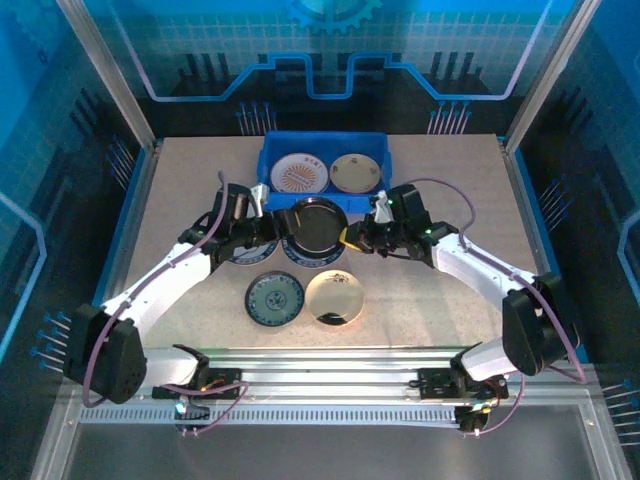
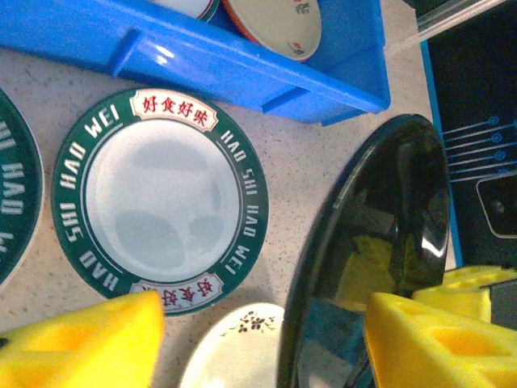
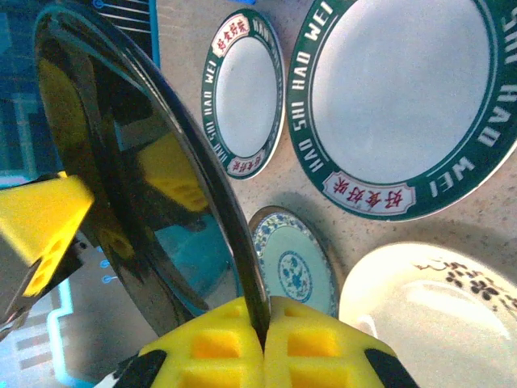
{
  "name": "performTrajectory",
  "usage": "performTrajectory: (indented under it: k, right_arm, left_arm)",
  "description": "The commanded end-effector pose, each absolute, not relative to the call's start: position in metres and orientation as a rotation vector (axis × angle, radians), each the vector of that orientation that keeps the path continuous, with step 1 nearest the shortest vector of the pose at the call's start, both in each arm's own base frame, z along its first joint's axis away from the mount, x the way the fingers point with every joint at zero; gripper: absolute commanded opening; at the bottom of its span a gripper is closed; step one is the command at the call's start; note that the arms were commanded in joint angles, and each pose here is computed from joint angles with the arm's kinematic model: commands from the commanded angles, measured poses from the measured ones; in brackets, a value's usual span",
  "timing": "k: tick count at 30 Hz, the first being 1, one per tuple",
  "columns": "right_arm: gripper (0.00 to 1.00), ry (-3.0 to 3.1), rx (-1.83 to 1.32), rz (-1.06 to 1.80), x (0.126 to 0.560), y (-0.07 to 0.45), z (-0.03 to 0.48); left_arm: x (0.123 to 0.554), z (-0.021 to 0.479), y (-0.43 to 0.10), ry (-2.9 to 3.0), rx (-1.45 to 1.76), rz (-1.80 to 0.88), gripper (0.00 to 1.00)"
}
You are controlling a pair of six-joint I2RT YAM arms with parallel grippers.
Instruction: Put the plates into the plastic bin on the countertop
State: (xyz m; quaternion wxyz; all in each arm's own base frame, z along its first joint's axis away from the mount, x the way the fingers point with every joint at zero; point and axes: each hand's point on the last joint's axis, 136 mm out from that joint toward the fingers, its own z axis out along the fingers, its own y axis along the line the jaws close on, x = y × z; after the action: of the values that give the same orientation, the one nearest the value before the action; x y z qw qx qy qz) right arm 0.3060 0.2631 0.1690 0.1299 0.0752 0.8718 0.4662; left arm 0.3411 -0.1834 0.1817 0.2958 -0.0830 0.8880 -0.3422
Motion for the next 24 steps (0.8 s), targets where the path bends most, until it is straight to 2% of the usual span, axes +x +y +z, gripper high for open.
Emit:
performTrajectory:
  k: [1,4,7,14,15,19,22,24]
  right_arm:
    - [0.0,2.48,0.201,1.454,0.308,0.267,0.185]
    - [0.0,2.489,0.209,1.449,0.307,0.266,0.183]
    - [0.0,2.497,0.218,1.439,0.308,0.265,0.18]
    - [0.02,2.519,0.234,1.378,0.309,0.26,0.175]
    - [0.14,2.524,0.233,1.361,0.308,0.258,0.174]
    - [0.47,2.539,0.266,1.296,0.308,0.246,0.162]
    - [0.63,2.531,0.324,1.283,0.307,0.232,0.151]
    - [0.7,2.491,0.353,1.275,0.308,0.22,0.152]
  left_arm:
    - [0.348,0.186,-0.189,2.341,-0.205,-0.919,0.45]
    - [0.35,0.185,-0.188,2.34,-0.21,-0.912,0.24]
    - [0.351,0.184,-0.188,2.343,-0.223,-0.905,0.0]
    - [0.354,0.188,-0.189,2.327,-0.223,-0.917,0.0]
    - [0.355,0.189,-0.19,2.322,-0.22,-0.921,0.0]
    - [0.357,0.197,-0.195,2.292,-0.191,-0.963,0.0]
    - [0.359,0.203,-0.196,2.288,-0.185,-0.96,0.0]
    - [0.36,0.209,-0.196,2.288,-0.17,-0.951,0.0]
